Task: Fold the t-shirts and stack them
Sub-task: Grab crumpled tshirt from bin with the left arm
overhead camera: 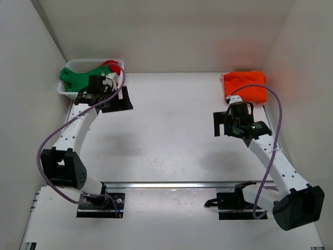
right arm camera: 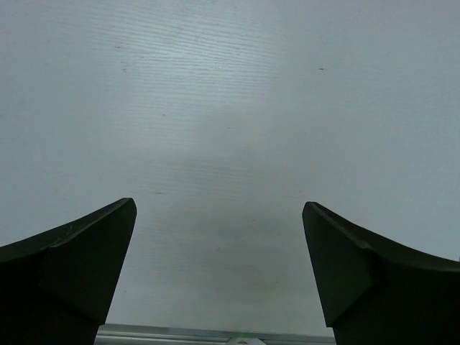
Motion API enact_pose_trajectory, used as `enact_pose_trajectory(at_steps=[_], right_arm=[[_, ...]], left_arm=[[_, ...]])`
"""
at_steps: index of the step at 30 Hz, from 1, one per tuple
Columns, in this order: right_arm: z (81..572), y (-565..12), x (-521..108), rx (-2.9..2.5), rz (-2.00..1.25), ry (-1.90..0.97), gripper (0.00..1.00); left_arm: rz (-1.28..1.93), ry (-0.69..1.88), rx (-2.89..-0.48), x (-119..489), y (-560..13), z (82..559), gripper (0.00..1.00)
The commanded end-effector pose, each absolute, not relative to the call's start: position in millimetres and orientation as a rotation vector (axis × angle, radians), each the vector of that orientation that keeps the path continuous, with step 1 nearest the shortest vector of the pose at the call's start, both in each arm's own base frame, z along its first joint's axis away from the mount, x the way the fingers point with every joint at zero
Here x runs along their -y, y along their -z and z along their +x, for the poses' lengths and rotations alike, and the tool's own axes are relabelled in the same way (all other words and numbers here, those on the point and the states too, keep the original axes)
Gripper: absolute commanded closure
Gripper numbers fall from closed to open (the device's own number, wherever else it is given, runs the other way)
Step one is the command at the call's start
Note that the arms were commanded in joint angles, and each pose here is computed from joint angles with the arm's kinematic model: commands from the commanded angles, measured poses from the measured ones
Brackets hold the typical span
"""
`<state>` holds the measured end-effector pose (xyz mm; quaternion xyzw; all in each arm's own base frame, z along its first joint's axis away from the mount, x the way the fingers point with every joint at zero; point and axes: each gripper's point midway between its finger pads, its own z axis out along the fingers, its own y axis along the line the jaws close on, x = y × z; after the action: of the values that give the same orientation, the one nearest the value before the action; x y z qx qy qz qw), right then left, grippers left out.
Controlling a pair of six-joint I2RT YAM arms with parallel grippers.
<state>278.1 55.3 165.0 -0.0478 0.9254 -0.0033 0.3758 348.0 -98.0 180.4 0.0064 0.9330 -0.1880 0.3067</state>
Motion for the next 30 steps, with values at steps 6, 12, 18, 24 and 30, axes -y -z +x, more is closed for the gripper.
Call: enact_pose_trajectory(at_steps=[6, 12, 18, 24, 30], right_arm=[[310.5, -182.2, -45.2, -2.319, -0.209, -0.012, 0.01], [338.1, -178.3, -49.2, -2.347, -0.229, 0.012, 0.00], [358.5, -193.6, -60.8, -2.300, -0.201, -0.060, 0.01], [367.4, -205.1, -69.6, -2.301, -0.150, -0.103, 0.01], [372.9, -204.0, -68.4, -2.305, -0.119, -0.117, 0.01]], left_arm=[[-0.227, 0.114, -2.021, 27.1, -271.2, 458.3, 0.01], [-0.324, -0.005, -2.018, -27.7, -263.6, 540.9, 0.02], [-0.427, -0.089, -2.067, -76.3, -209.3, 624.6, 0.27], [-0.548, 0.024, -2.036, -103.1, -158.4, 661.8, 0.38], [-0.519, 0.047, -2.097, -92.3, -115.0, 672.4, 0.22]])
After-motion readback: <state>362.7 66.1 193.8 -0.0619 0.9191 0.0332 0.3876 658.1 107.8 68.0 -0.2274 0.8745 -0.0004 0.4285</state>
